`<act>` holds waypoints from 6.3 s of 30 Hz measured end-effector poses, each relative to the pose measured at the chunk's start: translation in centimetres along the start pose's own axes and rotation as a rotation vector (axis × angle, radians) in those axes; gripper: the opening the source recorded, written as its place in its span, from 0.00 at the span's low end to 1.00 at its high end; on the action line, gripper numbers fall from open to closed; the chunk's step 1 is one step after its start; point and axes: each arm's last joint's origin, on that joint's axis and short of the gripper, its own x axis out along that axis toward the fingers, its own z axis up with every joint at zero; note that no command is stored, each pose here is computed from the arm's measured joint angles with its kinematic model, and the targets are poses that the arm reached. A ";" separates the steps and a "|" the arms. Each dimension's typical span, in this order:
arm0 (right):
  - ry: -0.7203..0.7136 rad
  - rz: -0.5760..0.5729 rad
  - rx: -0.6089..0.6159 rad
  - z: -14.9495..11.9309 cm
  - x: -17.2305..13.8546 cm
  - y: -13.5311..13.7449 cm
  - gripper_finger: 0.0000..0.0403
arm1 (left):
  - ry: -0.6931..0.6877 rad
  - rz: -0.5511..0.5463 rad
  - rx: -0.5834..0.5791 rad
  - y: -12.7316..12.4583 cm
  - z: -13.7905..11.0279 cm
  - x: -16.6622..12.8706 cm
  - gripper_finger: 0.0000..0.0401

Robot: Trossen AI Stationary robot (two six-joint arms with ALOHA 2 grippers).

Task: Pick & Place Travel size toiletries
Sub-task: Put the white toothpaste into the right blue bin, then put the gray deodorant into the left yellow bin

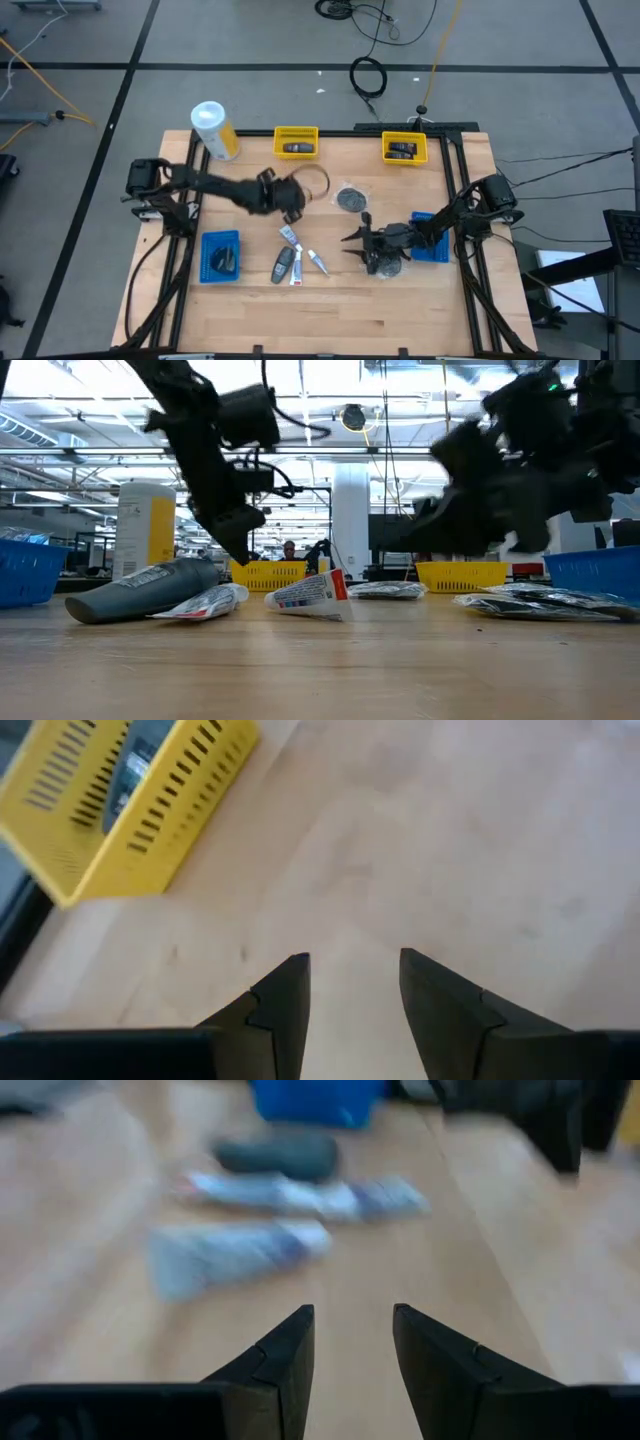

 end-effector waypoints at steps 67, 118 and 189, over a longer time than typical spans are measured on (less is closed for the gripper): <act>0.396 -0.122 0.120 2.6 8.2 4.4 0.19 | -0.536 -0.156 -0.064 -4.5 -6.8 -4.8 0.38; 0.877 -0.701 0.932 2.1 -16.6 1.4 0.26 | -0.525 -0.244 -0.088 -5.4 -7.4 -5.4 0.38; -0.234 -0.206 -0.040 2.7 -7.5 0.4 0.42 | 0.133 -0.376 -0.343 -7.7 -10.3 -13.4 0.82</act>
